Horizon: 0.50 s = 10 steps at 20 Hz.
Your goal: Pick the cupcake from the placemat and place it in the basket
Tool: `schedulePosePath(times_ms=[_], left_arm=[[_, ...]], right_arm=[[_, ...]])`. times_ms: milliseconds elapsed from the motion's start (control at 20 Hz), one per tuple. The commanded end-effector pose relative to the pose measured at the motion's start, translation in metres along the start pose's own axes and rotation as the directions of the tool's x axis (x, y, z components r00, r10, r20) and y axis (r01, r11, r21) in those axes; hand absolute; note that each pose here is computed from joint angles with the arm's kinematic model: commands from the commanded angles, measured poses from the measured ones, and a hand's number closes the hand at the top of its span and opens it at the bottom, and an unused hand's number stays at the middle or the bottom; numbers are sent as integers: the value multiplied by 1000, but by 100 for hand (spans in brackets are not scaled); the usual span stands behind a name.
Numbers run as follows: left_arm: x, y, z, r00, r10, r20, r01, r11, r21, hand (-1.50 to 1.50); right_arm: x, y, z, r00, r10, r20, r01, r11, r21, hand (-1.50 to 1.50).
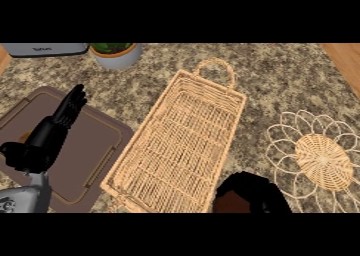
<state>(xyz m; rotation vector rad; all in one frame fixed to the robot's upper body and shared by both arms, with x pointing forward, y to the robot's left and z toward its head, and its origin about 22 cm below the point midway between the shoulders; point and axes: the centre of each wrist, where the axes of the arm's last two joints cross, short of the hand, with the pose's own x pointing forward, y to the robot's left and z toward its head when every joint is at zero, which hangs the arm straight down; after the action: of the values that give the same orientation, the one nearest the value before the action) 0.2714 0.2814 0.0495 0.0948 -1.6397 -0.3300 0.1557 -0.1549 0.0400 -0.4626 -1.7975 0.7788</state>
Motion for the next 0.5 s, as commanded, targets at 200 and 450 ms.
schedulePosePath(times_ms=[200, 450], left_arm=[[1, 7, 2, 1000, -22, 8, 22, 1000, 9, 0], [9, 0, -3, 999, -16, 35, 16, 1000, -9, 0]], right_arm=[[79, -8, 15, 994, -78, -72, 61, 975, -213, 150], [102, -5, 14, 988, -65, -138, 26, 962, -273, 150]])
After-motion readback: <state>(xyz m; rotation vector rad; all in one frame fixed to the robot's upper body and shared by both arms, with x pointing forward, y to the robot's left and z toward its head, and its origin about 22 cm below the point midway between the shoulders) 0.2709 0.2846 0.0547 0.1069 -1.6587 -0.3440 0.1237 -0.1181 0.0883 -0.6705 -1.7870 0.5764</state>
